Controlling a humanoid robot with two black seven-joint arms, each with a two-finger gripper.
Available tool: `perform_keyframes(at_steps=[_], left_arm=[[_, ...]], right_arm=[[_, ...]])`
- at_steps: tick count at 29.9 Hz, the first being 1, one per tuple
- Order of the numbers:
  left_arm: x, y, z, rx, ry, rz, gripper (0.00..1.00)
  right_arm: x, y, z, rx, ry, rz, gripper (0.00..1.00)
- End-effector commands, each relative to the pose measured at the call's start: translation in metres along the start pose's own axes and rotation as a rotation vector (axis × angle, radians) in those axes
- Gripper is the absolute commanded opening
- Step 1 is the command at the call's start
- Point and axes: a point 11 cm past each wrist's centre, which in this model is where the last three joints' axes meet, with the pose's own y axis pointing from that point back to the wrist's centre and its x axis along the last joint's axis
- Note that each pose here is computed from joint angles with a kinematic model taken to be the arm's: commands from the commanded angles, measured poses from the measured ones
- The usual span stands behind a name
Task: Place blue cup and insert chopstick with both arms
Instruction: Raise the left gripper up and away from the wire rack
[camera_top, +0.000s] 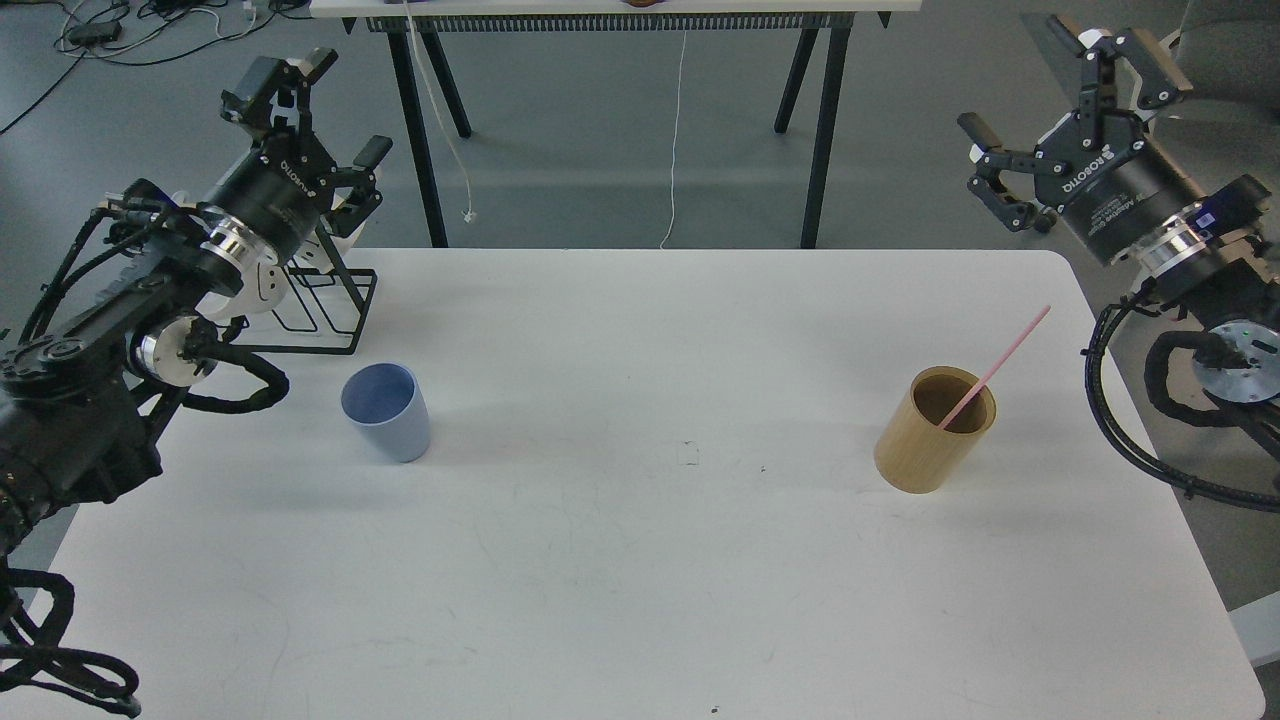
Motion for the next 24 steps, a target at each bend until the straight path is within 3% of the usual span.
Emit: perform_keyframes(at_steps=[1,24], left_arm=[[0.003,0.004,-0.002,0.000,0.010,0.010,1.00],[0.004,-0.004,0.014,-0.117,0.164,0.069,1.00]], right_arm=[[-0.001,0.000,0.002,-0.001,-0.004,-0.002,0.96],[-0.002,0.003,0.005,-0.011,-0.008,-0.003,0.96]])
